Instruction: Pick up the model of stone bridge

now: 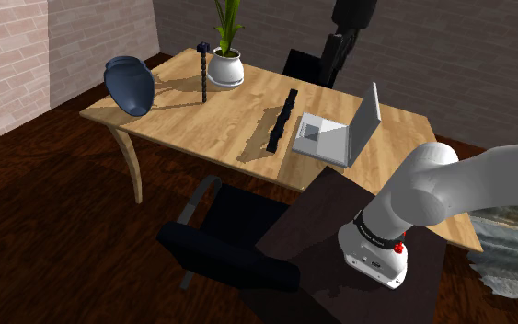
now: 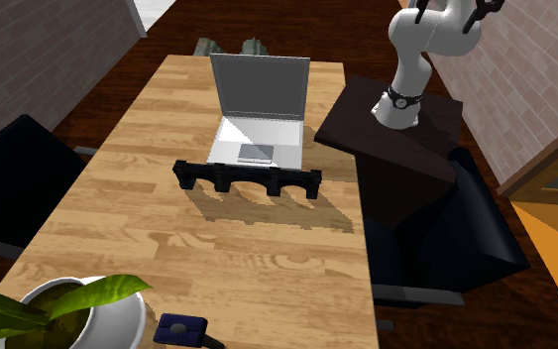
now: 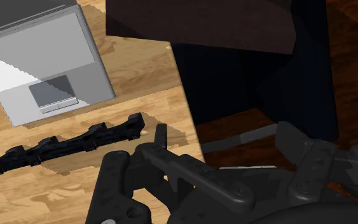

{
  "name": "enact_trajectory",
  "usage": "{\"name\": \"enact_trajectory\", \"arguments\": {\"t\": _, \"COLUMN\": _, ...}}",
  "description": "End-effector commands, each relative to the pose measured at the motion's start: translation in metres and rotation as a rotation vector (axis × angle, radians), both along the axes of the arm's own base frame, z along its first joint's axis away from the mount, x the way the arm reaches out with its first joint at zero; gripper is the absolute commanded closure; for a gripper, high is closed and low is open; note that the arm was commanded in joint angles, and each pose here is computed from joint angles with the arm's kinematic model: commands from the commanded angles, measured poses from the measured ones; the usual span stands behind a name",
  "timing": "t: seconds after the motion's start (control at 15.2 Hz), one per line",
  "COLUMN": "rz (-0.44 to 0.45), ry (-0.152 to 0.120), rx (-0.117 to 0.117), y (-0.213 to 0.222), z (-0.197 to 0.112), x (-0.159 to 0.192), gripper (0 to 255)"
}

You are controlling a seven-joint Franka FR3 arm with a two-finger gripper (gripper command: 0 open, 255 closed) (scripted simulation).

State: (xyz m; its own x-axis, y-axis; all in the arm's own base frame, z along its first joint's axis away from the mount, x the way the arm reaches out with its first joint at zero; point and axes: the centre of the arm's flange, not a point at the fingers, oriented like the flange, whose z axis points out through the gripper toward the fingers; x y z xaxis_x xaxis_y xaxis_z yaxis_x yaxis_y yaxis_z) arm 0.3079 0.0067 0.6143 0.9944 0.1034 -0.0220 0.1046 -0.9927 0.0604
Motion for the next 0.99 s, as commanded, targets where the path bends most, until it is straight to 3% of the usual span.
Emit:
{"name": "enact_trajectory", "arguments": {"t": 0.0, "rz": 0.000, "ry": 0.000, "rx": 0.000, "y": 0.000, "z": 0.000, "x": 0.000, "gripper": 0}}
{"name": "enact_trajectory", "arguments": {"t": 0.92, "rz": -0.398, "ry": -0.042, "rx": 0.013, "y": -0.074, "z": -0.115, "x": 0.122, "gripper": 0}}
